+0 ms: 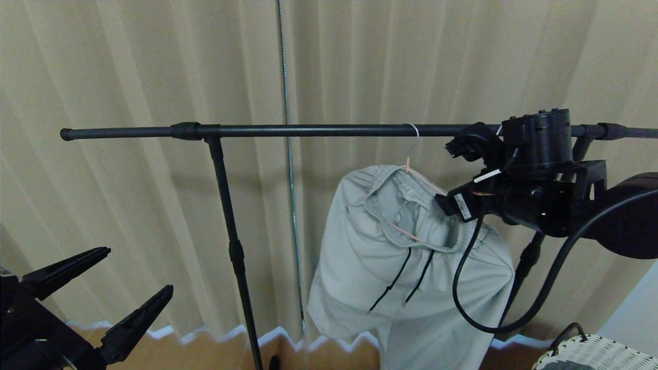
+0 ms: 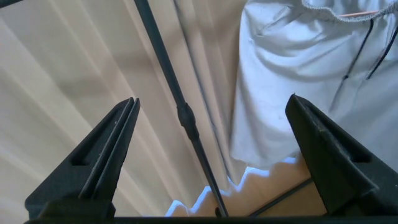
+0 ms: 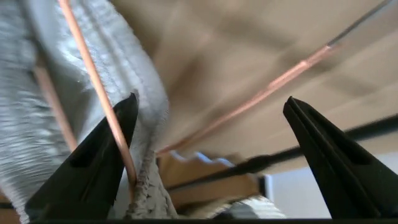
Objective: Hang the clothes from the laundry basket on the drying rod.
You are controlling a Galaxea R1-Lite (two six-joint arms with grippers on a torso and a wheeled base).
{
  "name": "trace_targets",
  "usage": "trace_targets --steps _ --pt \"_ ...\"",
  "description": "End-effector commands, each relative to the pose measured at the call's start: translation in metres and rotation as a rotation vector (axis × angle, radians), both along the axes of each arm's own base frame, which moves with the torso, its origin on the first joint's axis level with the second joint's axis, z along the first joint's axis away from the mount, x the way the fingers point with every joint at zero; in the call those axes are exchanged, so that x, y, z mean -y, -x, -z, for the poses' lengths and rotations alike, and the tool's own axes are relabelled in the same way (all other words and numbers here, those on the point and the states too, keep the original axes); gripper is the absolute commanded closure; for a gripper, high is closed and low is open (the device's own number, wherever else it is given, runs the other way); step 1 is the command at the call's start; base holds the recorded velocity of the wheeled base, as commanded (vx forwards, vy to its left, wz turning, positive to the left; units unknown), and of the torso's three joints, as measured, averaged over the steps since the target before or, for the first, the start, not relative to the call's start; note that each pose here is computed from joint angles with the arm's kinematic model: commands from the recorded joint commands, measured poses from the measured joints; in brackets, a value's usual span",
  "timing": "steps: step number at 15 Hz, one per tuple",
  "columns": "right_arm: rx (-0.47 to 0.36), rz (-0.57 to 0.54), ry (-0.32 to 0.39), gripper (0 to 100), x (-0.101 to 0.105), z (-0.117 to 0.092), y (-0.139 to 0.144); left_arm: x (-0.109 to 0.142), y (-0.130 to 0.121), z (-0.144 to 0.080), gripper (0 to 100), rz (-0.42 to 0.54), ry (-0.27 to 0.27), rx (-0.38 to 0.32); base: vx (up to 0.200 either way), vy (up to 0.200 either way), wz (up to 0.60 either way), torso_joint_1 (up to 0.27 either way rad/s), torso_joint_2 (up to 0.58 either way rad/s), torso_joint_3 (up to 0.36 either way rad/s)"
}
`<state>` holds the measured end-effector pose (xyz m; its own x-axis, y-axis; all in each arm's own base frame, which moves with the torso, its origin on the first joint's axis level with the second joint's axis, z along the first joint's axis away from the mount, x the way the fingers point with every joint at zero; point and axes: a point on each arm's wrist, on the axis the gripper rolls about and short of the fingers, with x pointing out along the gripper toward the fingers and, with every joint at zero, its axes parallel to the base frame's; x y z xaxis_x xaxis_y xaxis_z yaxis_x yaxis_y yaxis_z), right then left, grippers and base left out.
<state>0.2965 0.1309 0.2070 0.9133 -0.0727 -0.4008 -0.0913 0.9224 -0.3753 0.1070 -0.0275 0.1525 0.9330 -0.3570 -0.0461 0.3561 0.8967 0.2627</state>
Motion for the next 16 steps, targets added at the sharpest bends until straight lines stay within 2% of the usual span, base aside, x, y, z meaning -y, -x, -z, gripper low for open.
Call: trace_targets --steps 1,5,7,10,11,13,16 --pt "0.008 -0.043 -0.032 0 0.005 -0.007 0.012 0.0 0.001 0.0 0 0.0 0.001 0.004 0.0 0.0 0.0 0.0 0.0 0.0" --pt "-0.027 -0.172 -0.098 0 0.011 -0.006 0.032 0.0 0.002 -0.001 0 0.0 0.002 0.01 0.0 0.0 0.0 0.0 0.0 0.0" --pt "-0.007 -0.207 -0.165 0 0.01 -0.009 0.032 0.0 0.002 0.0 0 0.0 0.001 0.007 0.0 0.0 0.0 0.0 0.0 0.0" --pt "0.046 -0.234 -0.208 0 0.01 -0.01 0.033 0.0 0.002 0.0 0 0.0 0.001 0.005 0.0 0.0 0.0 0.0 0.0 0.0" --pt "0.074 -0.242 -0.237 0 0.012 -0.014 0.038 0.0 0.002 0.0 0 0.0 0.001 0.005 0.0 0.0 0.0 0.0 0.0 0.0" --pt "0.078 -0.263 -0.285 0 0.016 -0.018 0.049 0.0 0.001 0.001 0 0.0 0.0 -0.001 0.0 0.0 0.0 0.0 0.0 0.0" --pt "0.084 -0.287 -0.321 0 0.025 -0.021 0.067 0.0 0.001 0.001 0 0.0 -0.001 -0.004 0.0 0.0 0.0 0.0 0.0 0.0"
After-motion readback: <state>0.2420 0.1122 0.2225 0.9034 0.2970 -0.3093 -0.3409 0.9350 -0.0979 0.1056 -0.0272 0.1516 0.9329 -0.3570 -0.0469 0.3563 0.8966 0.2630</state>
